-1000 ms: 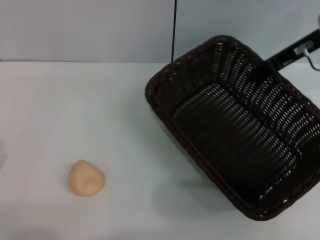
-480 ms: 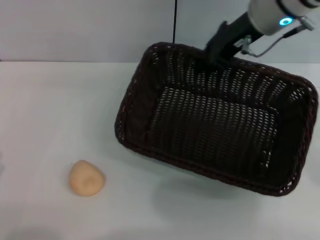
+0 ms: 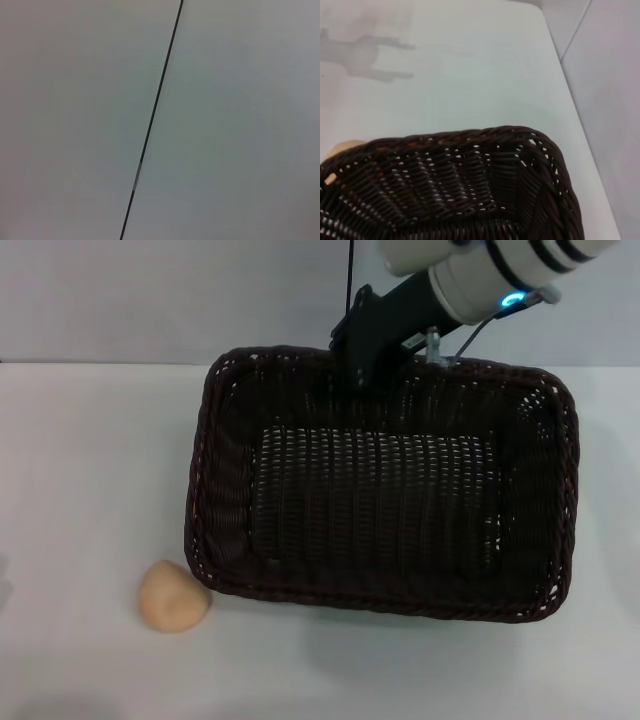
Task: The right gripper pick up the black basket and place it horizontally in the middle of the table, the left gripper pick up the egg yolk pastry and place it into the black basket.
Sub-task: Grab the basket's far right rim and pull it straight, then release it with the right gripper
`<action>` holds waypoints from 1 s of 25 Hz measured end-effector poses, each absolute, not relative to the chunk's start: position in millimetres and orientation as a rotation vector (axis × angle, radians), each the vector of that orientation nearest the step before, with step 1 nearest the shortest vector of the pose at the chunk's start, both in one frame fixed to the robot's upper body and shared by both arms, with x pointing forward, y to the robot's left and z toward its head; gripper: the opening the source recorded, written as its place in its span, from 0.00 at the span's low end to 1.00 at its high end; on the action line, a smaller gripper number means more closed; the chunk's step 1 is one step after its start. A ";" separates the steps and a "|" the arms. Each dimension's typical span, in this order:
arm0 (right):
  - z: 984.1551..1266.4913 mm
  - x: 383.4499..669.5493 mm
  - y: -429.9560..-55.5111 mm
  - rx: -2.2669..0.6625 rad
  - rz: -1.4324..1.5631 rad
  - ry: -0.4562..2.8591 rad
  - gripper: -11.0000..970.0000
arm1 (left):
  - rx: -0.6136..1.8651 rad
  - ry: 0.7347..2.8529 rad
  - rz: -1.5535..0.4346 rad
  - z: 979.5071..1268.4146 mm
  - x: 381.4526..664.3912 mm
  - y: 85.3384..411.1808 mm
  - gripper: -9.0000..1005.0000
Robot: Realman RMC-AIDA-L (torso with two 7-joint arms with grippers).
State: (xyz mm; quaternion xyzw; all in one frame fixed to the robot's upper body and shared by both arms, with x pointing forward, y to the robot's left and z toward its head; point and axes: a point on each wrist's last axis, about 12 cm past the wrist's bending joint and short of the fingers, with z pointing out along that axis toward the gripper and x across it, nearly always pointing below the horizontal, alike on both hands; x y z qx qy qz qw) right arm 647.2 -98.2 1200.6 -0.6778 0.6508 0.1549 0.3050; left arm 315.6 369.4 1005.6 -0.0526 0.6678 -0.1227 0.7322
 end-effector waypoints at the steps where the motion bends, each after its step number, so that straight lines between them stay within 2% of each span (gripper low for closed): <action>1: 1198.2 646.8 -97.3 -1.800 0.403 1.724 0.23 | -0.116 1.469 -0.271 1005.6 315.6 369.2 0.81; 9: 1176.5 633.7 -90.5 -1.856 0.369 1.688 0.24 | -0.119 1.465 -0.279 1005.4 317.4 367.6 0.81; 19: 1172.7 629.8 -92.6 -1.868 0.334 1.660 0.25 | -0.117 1.473 -0.282 1004.6 316.2 367.1 0.81; 21: 1173.0 629.7 -93.3 -1.869 0.329 1.652 0.49 | -0.116 1.473 -0.283 1004.6 316.6 367.0 0.81; 25: 1175.4 628.3 -96.1 -1.862 0.310 1.610 0.56 | -0.101 1.475 -0.298 1004.7 319.3 365.8 0.81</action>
